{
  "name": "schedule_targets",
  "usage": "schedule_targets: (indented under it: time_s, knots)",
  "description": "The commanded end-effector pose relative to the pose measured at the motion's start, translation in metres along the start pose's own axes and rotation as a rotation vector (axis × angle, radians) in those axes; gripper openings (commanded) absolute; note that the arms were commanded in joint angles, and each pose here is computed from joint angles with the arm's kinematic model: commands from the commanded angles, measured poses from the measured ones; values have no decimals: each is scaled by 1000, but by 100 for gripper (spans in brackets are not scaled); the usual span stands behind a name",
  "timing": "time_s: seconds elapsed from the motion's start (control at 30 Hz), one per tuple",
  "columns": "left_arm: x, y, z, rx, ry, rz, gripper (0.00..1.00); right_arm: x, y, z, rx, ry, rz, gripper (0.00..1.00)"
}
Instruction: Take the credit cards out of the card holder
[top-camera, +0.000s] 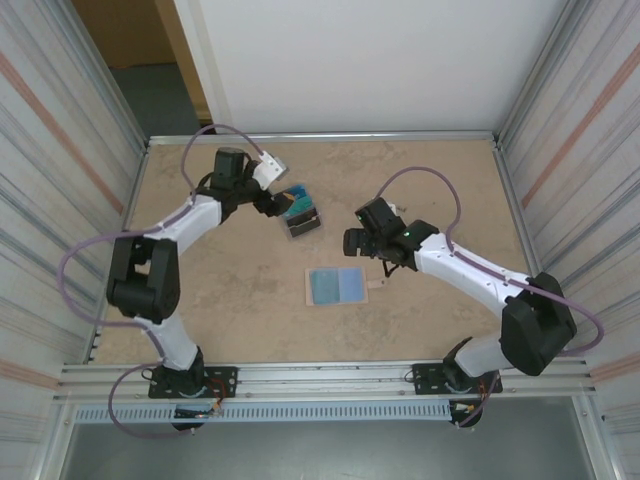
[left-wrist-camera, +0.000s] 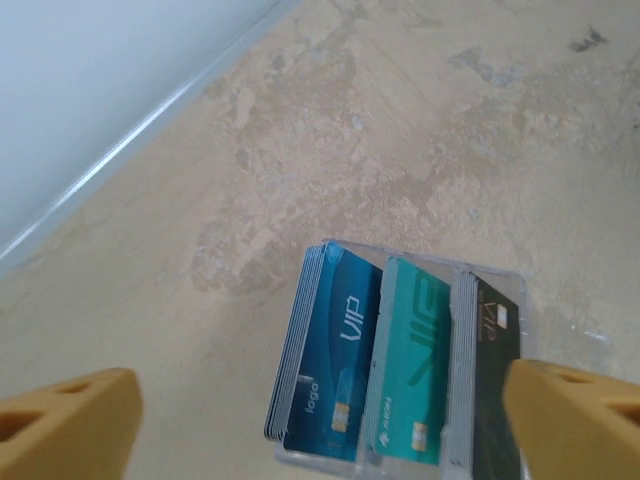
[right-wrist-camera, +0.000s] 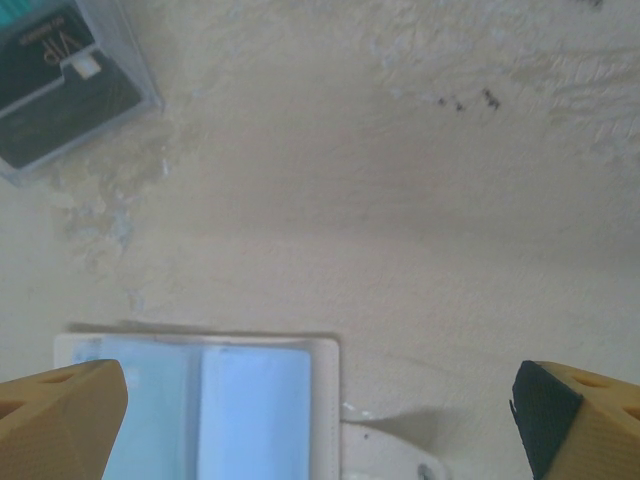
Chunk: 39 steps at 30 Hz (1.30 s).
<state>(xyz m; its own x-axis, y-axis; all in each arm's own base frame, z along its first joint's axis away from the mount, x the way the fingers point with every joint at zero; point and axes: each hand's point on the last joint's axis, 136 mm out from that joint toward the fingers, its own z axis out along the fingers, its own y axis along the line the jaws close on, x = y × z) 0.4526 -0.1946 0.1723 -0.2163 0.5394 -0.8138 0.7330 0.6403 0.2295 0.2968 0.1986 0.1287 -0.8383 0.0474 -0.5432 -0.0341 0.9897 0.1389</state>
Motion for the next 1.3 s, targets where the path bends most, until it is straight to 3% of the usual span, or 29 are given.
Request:
schedule_targets:
  time_s: [0.0,0.1,0.23,0.5,0.73,1.27]
  knots:
    - [-10,11,-29,-195,-42,-81,99,8,8,-4,35,24,7,99]
    - [-5,4,-54,-246,-92,-204,99,21,24,1,8,75,-15,99]
    - [15,-3,-85,-332,-128,-354,99,40,40,12,1,143,-44,91]
    - [68,-16,-123,-451,-84,-563,99,78,76,35,-10,259,-123,68]
    - [88,-24,-136,-481,-55,-605,99,101,101,48,-62,335,-157,61]
    - [101,-27,-133,-488,-28,-651,99,121,101,61,9,381,-214,50]
